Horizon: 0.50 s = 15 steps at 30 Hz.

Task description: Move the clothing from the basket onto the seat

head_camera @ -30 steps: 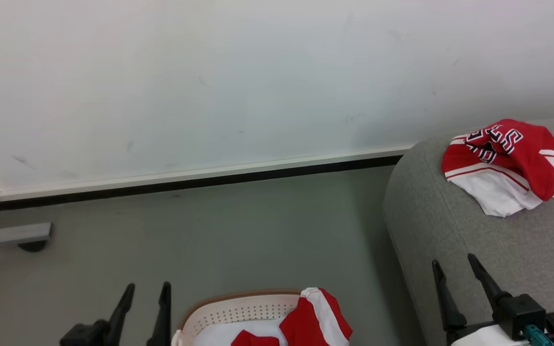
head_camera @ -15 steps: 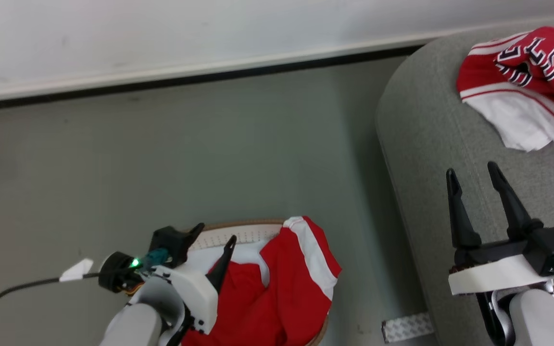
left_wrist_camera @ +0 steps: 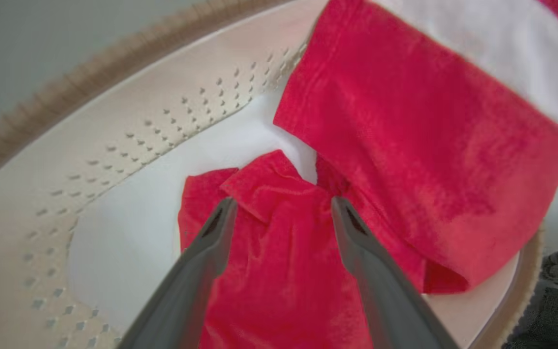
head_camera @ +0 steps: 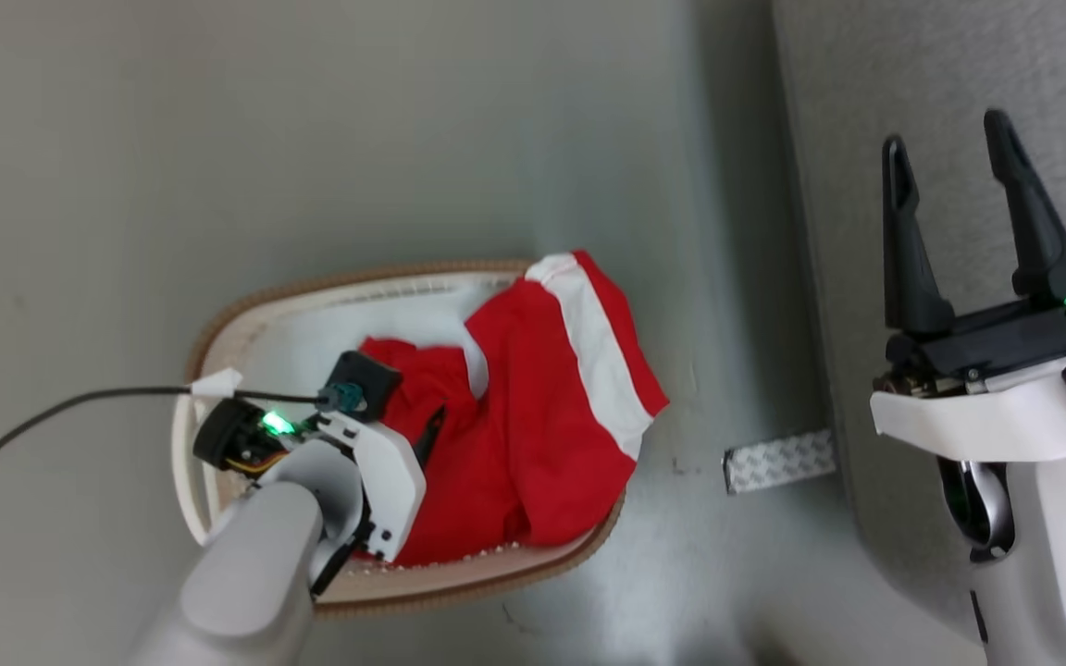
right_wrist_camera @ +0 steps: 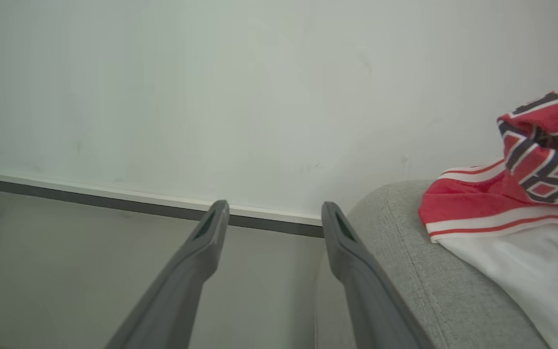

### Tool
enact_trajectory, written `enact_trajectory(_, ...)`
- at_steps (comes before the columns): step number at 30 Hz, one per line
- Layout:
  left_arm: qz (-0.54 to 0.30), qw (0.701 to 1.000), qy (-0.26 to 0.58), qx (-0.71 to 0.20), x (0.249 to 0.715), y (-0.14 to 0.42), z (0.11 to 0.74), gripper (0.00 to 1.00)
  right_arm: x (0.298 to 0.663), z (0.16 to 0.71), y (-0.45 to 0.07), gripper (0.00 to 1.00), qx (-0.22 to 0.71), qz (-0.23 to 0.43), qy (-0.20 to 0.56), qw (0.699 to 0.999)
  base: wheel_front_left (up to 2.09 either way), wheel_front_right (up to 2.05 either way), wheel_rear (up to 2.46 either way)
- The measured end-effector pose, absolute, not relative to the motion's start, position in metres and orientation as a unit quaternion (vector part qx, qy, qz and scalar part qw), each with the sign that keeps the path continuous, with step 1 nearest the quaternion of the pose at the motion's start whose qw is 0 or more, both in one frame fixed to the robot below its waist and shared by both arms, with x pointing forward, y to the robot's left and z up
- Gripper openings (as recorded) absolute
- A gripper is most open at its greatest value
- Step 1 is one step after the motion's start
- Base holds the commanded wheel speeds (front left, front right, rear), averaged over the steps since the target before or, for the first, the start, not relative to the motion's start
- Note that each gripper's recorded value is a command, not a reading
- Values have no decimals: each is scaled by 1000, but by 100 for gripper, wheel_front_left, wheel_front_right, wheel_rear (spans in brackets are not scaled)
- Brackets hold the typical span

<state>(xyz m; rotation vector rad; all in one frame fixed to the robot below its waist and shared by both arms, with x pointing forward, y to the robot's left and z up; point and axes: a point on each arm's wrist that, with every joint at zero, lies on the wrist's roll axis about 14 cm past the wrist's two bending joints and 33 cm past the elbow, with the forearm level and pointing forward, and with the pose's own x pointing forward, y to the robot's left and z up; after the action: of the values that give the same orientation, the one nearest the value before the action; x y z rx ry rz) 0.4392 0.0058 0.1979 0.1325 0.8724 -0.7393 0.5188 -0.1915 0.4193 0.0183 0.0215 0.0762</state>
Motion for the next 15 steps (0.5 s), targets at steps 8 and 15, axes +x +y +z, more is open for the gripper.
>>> enact_trajectory(8, -355, 794, 489, 67, 415, 12, 121, 100, 537, 369, -185, 100, -3, 52, 40, 998, 0, 0, 0)
enact_trajectory(15, -366, 774, 510, 86, 406, 17, 86, 100, 541, 340, -181, 100, 0, 58, 56, 997, 0, 0, 0)
